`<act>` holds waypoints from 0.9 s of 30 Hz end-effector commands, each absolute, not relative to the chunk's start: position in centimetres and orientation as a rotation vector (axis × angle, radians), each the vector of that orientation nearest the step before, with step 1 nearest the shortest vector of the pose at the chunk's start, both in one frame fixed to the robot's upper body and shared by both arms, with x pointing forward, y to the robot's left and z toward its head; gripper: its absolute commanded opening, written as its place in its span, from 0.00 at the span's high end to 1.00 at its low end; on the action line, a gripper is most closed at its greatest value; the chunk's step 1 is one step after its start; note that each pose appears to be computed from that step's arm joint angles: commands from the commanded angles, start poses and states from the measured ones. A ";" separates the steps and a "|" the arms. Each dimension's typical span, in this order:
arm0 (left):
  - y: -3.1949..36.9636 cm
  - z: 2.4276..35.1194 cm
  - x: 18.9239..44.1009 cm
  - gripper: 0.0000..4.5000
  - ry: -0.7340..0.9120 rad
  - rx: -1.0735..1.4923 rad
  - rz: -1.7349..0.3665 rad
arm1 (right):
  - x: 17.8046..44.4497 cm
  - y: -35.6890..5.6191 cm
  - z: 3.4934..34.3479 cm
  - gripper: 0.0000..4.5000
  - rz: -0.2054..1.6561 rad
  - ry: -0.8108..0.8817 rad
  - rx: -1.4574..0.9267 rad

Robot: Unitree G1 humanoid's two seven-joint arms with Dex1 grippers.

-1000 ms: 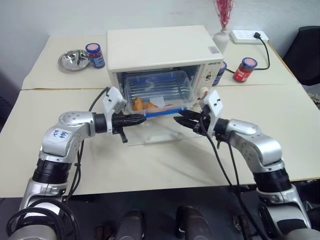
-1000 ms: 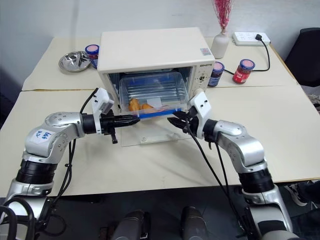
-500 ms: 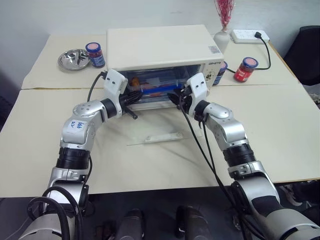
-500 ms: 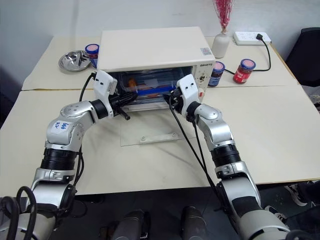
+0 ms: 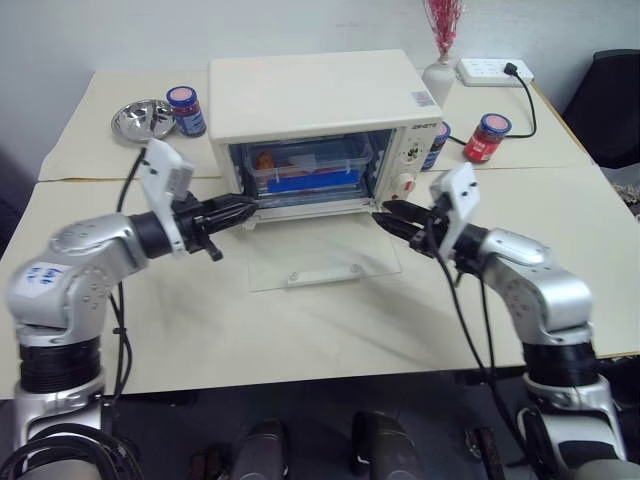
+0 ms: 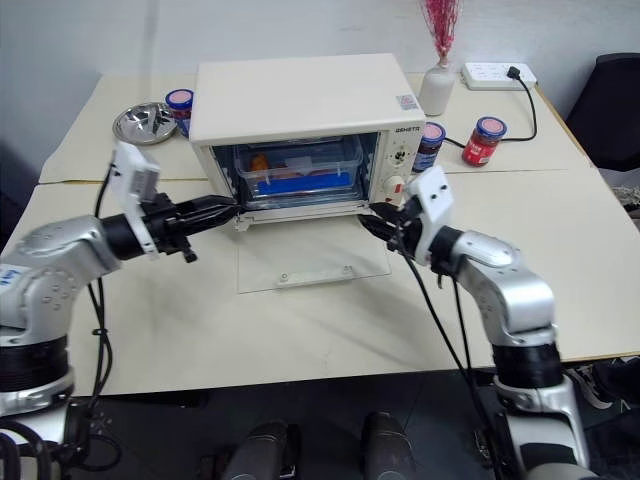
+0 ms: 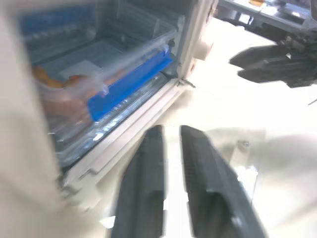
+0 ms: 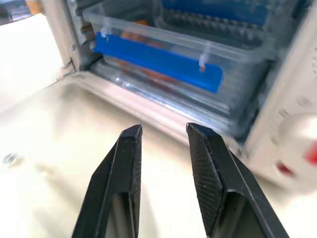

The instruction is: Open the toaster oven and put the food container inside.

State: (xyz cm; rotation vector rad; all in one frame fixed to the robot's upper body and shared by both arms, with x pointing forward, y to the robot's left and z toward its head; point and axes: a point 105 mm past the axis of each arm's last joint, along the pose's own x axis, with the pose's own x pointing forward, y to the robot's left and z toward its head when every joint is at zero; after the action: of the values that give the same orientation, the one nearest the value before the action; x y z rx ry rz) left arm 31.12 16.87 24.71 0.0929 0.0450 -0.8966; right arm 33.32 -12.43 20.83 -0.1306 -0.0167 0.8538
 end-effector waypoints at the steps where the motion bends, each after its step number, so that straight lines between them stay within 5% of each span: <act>1: 17.6 27.4 28.9 0.56 -0.009 0.126 -0.951 | 30.5 -13.4 21.7 0.68 0.888 -0.014 -0.146; 2: 17.9 27.9 28.5 0.50 -0.008 0.129 -0.957 | 30.0 -13.8 21.4 0.68 0.879 0.007 -0.146; 9: 19.6 30.3 23.9 0.50 0.087 0.178 -1.110 | 25.8 -15.4 19.6 0.68 0.912 0.133 -0.118; 12: 20.4 30.7 22.6 0.49 0.146 0.220 -1.162 | 24.1 -15.7 18.9 0.81 0.952 0.188 -0.088; 16: 21.0 31.3 21.8 0.30 0.202 0.299 -1.216 | 22.6 -15.4 17.7 1.00 0.987 0.242 -0.049; 20: 21.1 32.3 21.7 0.03 0.190 0.362 -1.234 | 23.0 -14.9 16.6 1.00 0.943 0.239 -0.014; 27: 20.6 32.9 22.1 0.01 0.143 0.450 -1.240 | 27.3 -15.2 12.5 1.00 0.731 0.254 -0.092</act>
State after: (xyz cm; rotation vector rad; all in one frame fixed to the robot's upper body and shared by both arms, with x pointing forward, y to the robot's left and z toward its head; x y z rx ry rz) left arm 22.28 20.68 31.97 0.3957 0.1796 -1.2565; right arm 26.36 -14.83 12.85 -0.0526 0.2776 0.7873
